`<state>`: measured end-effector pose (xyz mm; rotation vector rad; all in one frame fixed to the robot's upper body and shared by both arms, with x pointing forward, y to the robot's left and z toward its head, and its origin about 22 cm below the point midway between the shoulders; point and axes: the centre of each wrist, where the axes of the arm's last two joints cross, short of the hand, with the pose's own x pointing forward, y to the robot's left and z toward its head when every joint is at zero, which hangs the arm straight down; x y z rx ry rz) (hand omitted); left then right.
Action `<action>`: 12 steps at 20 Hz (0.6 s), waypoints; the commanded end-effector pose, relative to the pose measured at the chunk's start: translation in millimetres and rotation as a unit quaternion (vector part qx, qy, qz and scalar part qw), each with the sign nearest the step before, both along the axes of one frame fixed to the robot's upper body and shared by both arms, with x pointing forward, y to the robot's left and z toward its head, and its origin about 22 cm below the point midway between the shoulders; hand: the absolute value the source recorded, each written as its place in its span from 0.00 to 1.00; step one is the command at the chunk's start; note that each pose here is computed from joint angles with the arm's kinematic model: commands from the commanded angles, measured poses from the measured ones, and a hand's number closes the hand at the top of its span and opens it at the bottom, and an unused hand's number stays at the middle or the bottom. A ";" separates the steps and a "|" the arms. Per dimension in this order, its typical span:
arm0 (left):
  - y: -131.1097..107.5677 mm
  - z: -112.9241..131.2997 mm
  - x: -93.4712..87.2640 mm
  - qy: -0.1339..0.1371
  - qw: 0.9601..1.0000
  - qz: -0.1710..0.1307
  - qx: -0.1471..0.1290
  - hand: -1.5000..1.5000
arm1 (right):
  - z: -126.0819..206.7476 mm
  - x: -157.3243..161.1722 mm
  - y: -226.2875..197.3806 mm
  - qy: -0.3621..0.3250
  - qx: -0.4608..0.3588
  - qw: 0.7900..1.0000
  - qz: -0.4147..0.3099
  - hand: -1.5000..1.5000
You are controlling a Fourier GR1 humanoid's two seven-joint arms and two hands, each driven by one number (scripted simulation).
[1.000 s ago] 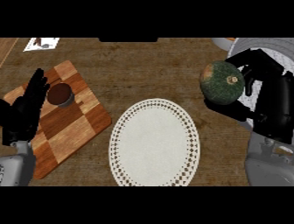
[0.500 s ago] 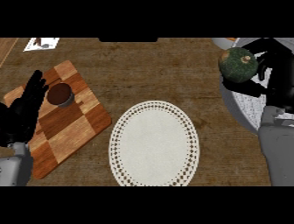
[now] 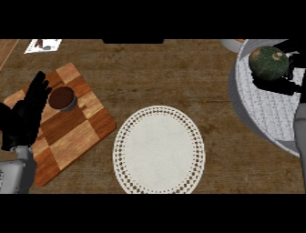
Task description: Pick the squash from the placemat and place it in the basket
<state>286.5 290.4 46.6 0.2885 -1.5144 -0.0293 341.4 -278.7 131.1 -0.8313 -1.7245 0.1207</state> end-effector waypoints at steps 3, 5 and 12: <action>7.1 3.1 -4.1 -0.006 1.000 -0.003 -0.002 0.50 | 24.1 -5.4 -35.6 -0.036 -0.330 0.942 -0.049 1.00; 6.5 1.6 -0.5 -0.008 1.000 -0.003 -0.002 0.50 | 9.8 -6.9 -39.0 -0.047 -0.376 0.924 -0.057 1.00; -0.4 -8.7 -4.7 0.005 1.000 -0.008 -0.002 0.50 | -2.0 21.6 -18.0 -0.056 -0.412 0.905 -0.086 1.00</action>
